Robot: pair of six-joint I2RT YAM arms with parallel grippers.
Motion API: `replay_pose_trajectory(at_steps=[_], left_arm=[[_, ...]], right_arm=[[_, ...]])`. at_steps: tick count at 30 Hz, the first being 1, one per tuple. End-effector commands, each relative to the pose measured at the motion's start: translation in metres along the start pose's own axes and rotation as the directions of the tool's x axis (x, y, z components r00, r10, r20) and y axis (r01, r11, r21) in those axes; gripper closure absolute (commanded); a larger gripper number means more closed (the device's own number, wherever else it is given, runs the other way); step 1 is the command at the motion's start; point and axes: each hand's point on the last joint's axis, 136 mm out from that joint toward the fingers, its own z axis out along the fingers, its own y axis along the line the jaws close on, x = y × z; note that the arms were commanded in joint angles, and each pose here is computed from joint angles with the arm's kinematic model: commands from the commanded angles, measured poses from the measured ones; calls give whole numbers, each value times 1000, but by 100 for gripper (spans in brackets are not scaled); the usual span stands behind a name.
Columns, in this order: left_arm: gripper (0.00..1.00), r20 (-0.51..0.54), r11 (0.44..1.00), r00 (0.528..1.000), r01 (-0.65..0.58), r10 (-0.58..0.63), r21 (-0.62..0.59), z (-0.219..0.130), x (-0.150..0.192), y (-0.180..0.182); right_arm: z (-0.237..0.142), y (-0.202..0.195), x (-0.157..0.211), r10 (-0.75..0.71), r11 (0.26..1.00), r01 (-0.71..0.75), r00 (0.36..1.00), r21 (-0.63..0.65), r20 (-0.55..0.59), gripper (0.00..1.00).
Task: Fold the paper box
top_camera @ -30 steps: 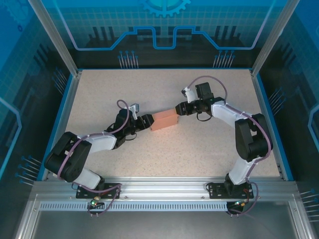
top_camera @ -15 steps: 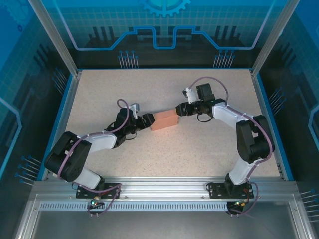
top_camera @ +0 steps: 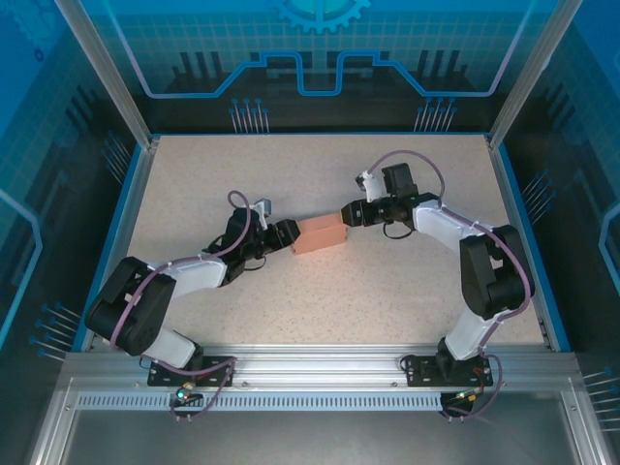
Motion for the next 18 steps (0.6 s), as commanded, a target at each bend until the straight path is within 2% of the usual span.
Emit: replay_pose_trajectory(at_steps=[1, 8, 18], left_arm=[[45, -11, 1000, 1000, 14, -15, -26, -3, 10, 12], [52, -37, 999, 999, 33, -34, -33, 2, 20, 21], [49, -7, 1000, 1000, 2, -2, -4, -2, 2, 1]], right_arm=[[6, -8, 14, 33, 999, -33, 999, -3, -29, 53], [12, -8, 30, 40, 999, -41, 998, -9, -57, 57], [-3, 23, -1, 35, 991, -32, 999, -133, 22, 54]])
